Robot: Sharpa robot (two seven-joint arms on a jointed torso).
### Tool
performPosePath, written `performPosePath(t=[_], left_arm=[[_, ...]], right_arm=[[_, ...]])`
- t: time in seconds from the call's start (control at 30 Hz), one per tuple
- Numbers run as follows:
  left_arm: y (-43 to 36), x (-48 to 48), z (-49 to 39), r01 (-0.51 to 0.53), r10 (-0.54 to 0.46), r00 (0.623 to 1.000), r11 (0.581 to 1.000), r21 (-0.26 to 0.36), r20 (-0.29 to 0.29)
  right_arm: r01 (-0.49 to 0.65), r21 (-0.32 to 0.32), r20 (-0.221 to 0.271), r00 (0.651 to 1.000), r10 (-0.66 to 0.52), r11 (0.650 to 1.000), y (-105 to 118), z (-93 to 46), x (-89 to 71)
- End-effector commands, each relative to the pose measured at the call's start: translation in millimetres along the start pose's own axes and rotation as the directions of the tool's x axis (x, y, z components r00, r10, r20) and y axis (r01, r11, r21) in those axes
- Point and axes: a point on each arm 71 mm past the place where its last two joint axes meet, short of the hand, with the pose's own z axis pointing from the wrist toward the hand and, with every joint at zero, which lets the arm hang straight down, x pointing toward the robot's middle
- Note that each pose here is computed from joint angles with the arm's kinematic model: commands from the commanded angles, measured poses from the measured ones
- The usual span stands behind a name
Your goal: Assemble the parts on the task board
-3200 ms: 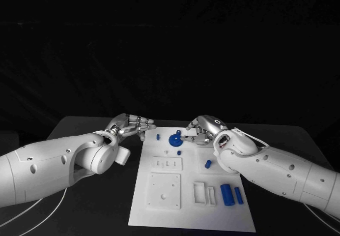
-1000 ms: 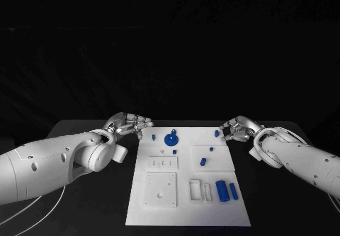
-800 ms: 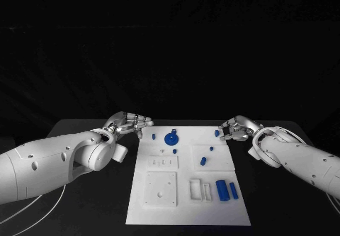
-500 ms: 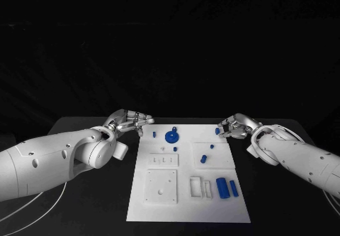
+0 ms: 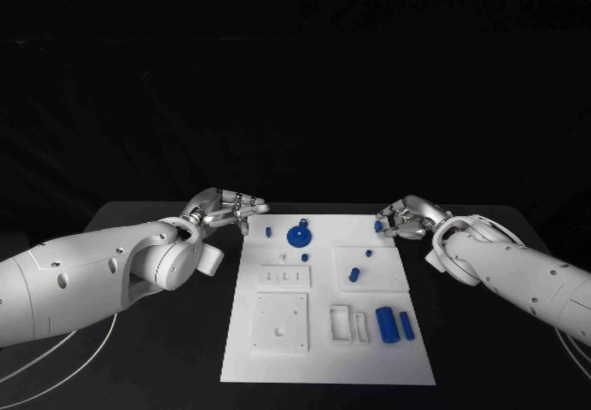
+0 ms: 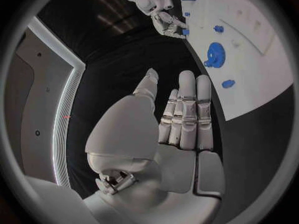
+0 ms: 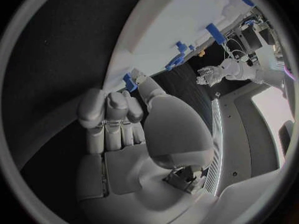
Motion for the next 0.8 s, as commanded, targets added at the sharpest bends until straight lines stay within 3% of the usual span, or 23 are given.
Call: performPosePath(t=[0.03, 0.8], left_arm=[[-1.3, 1.5, 0.4, 0.0, 0.001, 1.0, 1.0, 0.006, -0.009], [-1.1, 1.7, 0.7, -0.001, 0.001, 1.0, 1.0, 0.002, -0.009]], right_arm=[[0.008, -0.006, -0.023, 1.0, -0.008, 1.0, 1.2, 0.4, 2.7], [0.009, -0.011, -0.02, 1.0, -0.01, 1.0, 5.4, 2.1, 8.0]])
